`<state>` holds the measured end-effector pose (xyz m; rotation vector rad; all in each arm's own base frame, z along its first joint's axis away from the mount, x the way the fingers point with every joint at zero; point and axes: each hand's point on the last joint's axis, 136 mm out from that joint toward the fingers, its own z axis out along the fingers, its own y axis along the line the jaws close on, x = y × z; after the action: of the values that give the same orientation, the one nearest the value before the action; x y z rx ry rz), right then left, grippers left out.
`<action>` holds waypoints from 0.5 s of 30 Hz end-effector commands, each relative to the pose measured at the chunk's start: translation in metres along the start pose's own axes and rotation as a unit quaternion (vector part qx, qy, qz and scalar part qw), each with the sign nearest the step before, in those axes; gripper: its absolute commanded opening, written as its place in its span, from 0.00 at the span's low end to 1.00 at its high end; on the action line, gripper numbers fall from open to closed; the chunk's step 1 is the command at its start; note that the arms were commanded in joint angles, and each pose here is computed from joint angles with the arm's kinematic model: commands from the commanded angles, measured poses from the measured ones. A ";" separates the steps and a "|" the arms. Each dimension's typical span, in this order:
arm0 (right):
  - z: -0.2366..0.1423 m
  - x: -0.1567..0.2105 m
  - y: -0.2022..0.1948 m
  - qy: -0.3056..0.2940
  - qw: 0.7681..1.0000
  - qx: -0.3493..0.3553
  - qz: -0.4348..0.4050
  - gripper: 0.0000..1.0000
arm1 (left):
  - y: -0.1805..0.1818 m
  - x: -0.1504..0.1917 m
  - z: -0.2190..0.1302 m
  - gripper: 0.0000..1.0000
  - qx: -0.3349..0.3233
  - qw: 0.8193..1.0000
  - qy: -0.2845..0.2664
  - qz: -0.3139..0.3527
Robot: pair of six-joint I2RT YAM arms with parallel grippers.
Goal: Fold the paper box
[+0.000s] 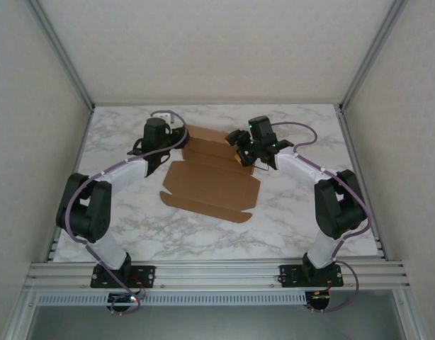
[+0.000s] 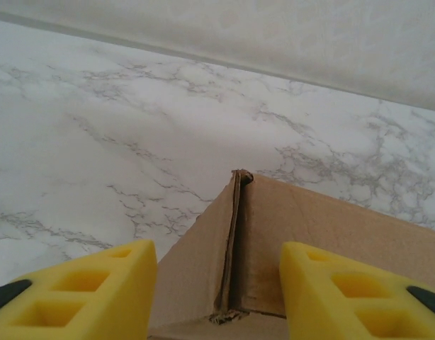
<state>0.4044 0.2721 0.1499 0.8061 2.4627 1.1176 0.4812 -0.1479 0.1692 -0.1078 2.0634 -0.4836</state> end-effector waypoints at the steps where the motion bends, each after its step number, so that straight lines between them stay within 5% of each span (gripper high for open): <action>1: -0.016 0.010 0.012 0.016 0.998 -0.013 -0.063 0.74 | 0.007 0.006 0.001 0.48 -0.012 1.000 0.010 -0.012; 10: -0.055 0.027 0.019 0.025 0.991 -0.062 -0.118 0.84 | 0.001 -0.013 -0.014 0.56 -0.007 1.000 -0.008 -0.004; 15: -0.067 0.048 0.021 0.067 0.977 -0.084 -0.184 0.76 | -0.018 -0.049 -0.038 0.62 0.019 0.999 -0.048 -0.004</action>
<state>0.3556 0.2676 0.2006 0.3972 2.4329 1.2084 0.4740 -0.1441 0.1853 -0.1201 2.0523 -0.4878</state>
